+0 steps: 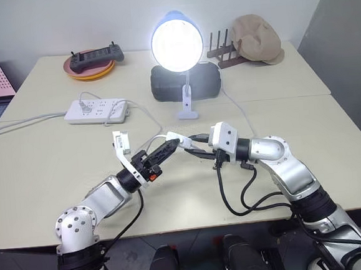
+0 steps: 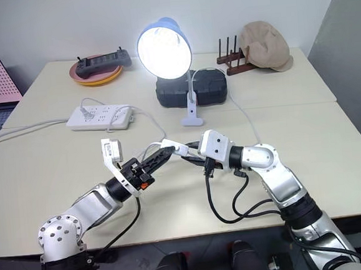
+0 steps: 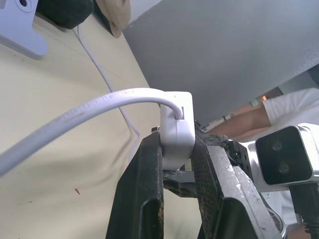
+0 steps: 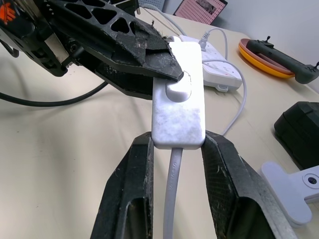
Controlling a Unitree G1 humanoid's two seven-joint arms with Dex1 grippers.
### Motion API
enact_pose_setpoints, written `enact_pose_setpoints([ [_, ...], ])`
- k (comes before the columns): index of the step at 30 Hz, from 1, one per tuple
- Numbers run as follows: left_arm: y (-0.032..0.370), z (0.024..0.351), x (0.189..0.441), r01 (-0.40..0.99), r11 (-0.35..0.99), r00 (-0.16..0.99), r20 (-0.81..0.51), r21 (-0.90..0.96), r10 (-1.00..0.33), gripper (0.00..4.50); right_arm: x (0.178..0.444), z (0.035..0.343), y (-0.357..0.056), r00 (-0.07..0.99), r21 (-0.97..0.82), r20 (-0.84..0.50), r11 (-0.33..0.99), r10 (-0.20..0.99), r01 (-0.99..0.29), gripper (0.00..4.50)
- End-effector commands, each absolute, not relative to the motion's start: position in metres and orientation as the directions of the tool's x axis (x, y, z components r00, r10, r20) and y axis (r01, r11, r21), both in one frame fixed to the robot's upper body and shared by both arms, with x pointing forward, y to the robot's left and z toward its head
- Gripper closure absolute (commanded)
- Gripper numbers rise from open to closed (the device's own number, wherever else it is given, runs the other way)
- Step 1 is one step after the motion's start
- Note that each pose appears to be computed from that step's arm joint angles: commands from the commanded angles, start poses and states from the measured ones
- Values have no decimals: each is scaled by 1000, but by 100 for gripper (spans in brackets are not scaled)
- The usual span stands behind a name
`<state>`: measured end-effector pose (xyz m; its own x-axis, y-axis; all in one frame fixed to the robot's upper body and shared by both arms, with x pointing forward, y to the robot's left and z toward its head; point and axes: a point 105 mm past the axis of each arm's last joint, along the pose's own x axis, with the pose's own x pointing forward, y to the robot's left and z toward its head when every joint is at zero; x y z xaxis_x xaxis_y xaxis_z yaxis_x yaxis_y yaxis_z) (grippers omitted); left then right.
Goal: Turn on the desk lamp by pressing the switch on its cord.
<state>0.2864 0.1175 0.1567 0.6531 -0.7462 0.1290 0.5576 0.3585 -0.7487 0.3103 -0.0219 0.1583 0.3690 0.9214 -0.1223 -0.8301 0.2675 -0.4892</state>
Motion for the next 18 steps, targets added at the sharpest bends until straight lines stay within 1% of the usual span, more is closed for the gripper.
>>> enact_pose_setpoints([
  [1, 124, 167, 288, 567, 364, 673, 161, -739, -721, 401, 309, 167, -25, 373, -518, -90, 277, 923, -809, 348],
  [8, 126, 170, 284, 549, 316, 679, 192, -774, -709, 401, 310, 164, -27, 381, -516, -90, 284, 920, -808, 348],
  [11, 126, 166, 283, 536, 360, 693, 155, -764, -704, 401, 310, 164, -27, 382, -517, -85, 287, 920, -806, 348],
  [13, 125, 167, 278, 550, 340, 677, 168, -763, -717, 330, 311, 165, -26, 381, -519, -80, 288, 921, -805, 348],
  [14, 124, 168, 276, 557, 323, 667, 181, -765, -722, 321, 311, 166, -26, 380, -519, -78, 288, 922, -805, 348],
  [18, 128, 168, 271, 549, 321, 671, 178, -772, -720, 237, 313, 168, -26, 378, -520, -72, 289, 923, -803, 348],
])
